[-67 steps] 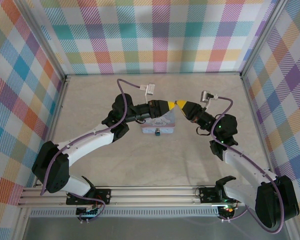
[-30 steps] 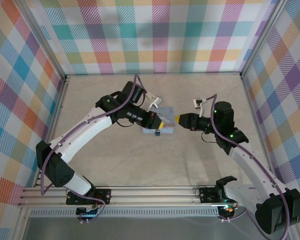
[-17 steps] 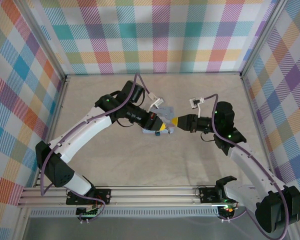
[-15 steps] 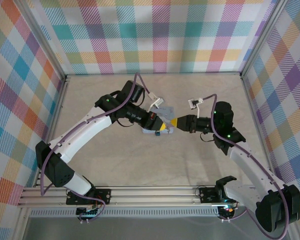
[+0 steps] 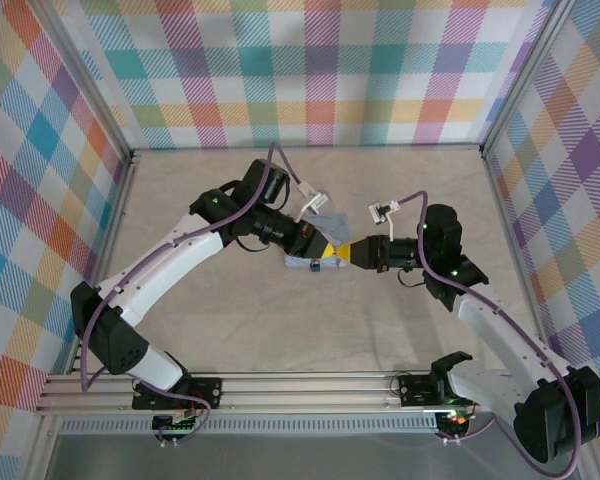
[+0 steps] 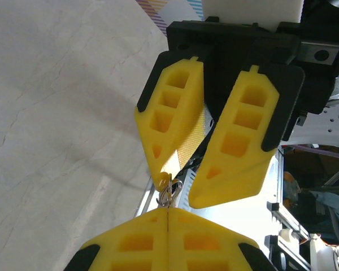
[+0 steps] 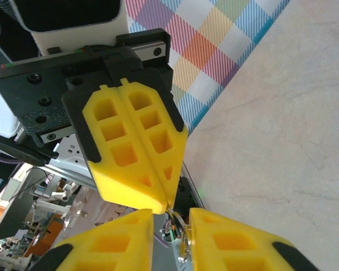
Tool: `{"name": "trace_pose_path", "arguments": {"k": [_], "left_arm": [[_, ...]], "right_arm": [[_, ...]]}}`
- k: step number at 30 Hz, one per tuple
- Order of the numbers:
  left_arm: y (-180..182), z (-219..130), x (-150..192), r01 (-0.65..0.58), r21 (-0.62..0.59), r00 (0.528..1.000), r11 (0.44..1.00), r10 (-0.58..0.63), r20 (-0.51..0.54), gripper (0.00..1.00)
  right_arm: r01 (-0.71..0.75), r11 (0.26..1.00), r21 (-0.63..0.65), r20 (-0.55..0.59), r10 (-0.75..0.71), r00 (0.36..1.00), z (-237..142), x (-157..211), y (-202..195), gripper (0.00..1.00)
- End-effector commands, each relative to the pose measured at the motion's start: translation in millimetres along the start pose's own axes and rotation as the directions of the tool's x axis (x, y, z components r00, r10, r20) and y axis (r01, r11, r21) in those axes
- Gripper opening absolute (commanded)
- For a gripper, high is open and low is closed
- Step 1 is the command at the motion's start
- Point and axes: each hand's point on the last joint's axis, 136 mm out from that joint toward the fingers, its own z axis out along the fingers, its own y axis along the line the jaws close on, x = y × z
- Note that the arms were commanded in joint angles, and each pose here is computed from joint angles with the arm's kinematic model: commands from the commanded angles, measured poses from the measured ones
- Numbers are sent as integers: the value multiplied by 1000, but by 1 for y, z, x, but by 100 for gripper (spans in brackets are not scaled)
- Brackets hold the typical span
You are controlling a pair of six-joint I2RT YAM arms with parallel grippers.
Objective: Unlock a padlock with a key
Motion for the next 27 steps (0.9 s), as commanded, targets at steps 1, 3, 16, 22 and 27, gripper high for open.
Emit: {"name": "trace_pose_path", "arguments": {"k": [1,3,16,22,27], "left_arm": [[-7,-7,-5,-31,12,999,999,30,31,0],[-7,-6,-4,-29,15,999,999,29,28,0],[-7,-7,-8,-57,13,998,998,57,41,0],[-8,-8,-13,-62,16,997,998,61,57,0],[-9,-9,-11,-59,15,997,998,58,59,0]], "right_arm": [[51,997,-50,-33,-53,998,0,7,14,20],[56,997,-51,-34,-58,998,0,7,14,16],[110,987,-115,-62,-117,991,-1,16,30,0],[118,987,-105,-68,-126,990,1,19,31,0],[119,988,-95,-55,-125,991,1,17,31,0]]}}
